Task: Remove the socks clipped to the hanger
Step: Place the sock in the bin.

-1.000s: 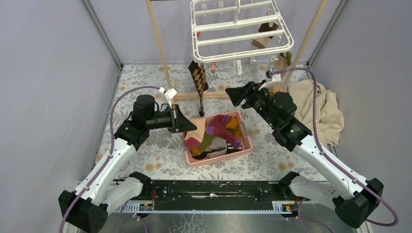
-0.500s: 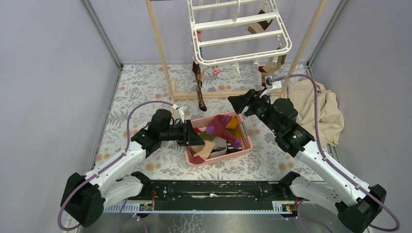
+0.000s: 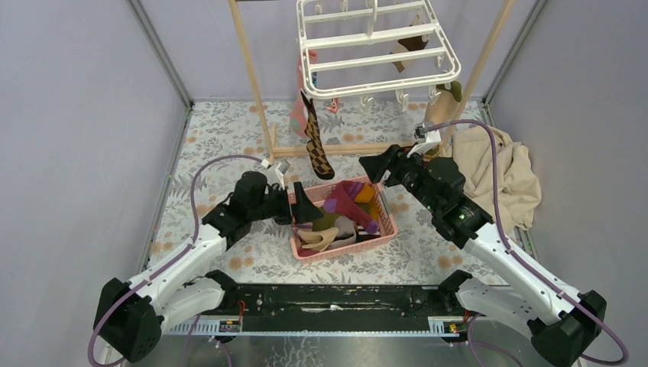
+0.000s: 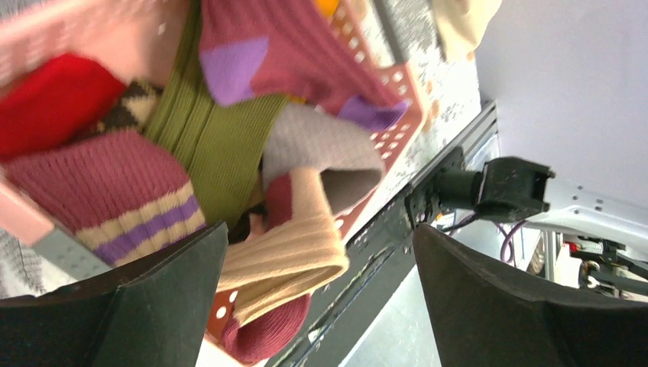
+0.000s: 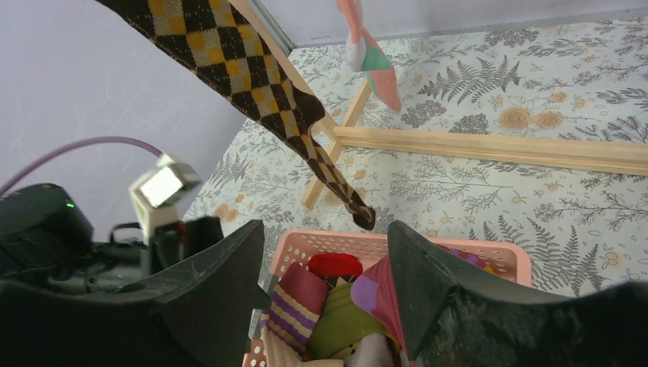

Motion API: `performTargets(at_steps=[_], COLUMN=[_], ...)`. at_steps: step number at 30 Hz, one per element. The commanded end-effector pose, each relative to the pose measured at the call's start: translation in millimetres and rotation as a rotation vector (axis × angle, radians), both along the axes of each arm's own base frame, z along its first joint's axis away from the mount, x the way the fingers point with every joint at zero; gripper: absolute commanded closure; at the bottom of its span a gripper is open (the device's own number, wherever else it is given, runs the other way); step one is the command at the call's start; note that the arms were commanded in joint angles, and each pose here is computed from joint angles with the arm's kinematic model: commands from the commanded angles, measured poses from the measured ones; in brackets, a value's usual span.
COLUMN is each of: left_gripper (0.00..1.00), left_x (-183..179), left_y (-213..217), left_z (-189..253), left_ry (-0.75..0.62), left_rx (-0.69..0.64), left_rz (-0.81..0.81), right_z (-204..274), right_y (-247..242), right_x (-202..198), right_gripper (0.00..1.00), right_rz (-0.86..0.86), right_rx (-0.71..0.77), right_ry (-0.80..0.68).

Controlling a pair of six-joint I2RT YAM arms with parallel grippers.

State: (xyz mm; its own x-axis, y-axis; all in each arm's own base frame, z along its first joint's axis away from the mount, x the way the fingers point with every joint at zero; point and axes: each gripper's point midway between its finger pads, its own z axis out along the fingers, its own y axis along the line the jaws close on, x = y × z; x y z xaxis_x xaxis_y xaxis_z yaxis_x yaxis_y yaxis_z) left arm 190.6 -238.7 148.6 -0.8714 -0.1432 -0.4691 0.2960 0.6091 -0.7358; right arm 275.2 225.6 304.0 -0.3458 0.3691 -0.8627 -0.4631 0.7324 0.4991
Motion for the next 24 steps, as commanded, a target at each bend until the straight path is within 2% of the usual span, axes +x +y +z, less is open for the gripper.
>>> performTargets(at_steps=[1,11,21,24], left_gripper=[0.01,0.01,0.01,0.01], left_x=[30.6,96.0,158.0,170.1], left_y=[-1.4,11.0,38.7,41.6], left_z=[60.6,98.6,77.0,73.4], left_ry=[-0.236,-0.47,-0.556,-0.586], left_rx=[-0.02,0.076,0.205,0.204], left_rz=[0.046,0.235,0.516,0.567], right_z=[14.5,6.7,3.2,1.9], right_y=[-2.5,0.7,-0.3,-0.9], right_x=[-0.8,0.5,-1.1,-1.4], right_gripper=[0.32,0.32,0.32,0.32], right_rz=[0.008,0.017,0.017,0.016], right_rx=[0.018,0.021,0.02,0.016], right_ry=[-0.05,-0.037,-0.029,-0.025])
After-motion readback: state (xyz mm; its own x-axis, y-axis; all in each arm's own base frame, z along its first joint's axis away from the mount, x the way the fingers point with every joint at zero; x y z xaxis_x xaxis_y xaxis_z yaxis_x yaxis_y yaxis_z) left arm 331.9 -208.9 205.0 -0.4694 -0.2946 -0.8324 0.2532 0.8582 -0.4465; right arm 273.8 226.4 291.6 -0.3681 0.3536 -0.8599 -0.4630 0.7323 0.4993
